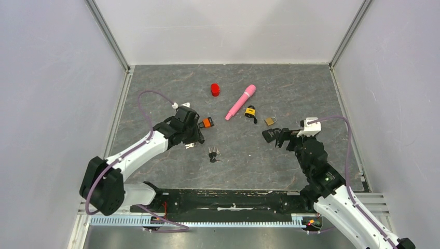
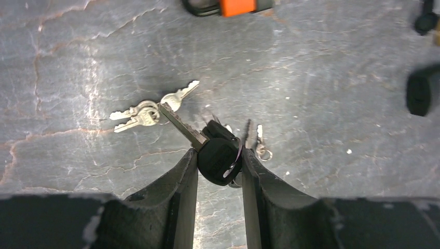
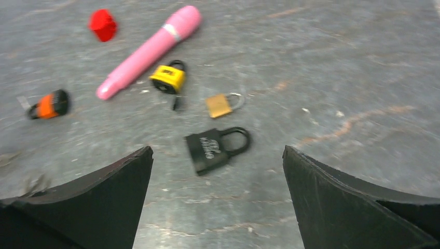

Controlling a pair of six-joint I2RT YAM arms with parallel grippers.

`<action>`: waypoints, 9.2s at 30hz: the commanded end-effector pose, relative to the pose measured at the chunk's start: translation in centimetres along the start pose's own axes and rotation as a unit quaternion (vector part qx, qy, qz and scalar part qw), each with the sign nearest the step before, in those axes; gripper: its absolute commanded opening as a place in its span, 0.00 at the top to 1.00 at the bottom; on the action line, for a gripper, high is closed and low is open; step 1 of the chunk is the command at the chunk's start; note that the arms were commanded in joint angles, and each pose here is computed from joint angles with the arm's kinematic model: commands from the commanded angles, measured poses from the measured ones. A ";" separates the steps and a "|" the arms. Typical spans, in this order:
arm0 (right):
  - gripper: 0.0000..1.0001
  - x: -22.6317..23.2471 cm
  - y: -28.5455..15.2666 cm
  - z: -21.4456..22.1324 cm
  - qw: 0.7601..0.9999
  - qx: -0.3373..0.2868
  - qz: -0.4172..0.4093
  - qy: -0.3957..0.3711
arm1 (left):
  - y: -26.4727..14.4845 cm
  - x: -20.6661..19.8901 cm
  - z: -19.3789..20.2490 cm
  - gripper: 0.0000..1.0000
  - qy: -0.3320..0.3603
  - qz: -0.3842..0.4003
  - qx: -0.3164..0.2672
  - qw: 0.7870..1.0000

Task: Unlock with the key

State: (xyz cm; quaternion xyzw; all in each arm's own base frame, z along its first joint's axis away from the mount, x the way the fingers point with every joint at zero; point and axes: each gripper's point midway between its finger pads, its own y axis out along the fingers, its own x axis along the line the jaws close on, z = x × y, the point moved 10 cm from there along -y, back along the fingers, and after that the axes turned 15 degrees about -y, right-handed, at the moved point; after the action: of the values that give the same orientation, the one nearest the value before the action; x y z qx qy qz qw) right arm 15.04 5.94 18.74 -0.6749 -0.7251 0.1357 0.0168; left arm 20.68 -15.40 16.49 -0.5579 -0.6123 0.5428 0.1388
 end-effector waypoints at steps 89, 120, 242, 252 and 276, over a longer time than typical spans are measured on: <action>1.00 10.4 -0.3 -12.0 0.779 -0.265 -0.440 0.360 | -12.4 -9.3 0.5 0.14 0.036 0.683 0.025 0.729; 1.00 10.2 -0.7 -12.6 0.763 -0.280 -0.451 0.369 | -12.4 -11.0 2.6 0.73 0.078 0.691 0.060 0.717; 0.43 7.8 15.2 4.7 0.870 0.416 0.122 0.234 | -11.2 1.5 -3.5 0.98 0.250 0.181 -0.182 0.934; 0.54 9.0 14.7 5.3 0.876 0.445 0.065 0.178 | -11.0 1.4 -3.4 0.98 0.252 0.182 -0.174 0.935; 0.53 11.1 15.6 5.9 0.857 0.505 0.045 0.090 | -10.6 1.4 -3.4 0.98 0.253 0.177 -0.165 0.937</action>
State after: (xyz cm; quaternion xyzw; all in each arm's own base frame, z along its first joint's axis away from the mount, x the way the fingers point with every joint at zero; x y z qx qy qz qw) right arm 29.62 16.19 10.22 -0.6521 -0.5313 0.3841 0.3808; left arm 17.05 -10.24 25.67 -0.7826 -0.5370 0.2992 0.0987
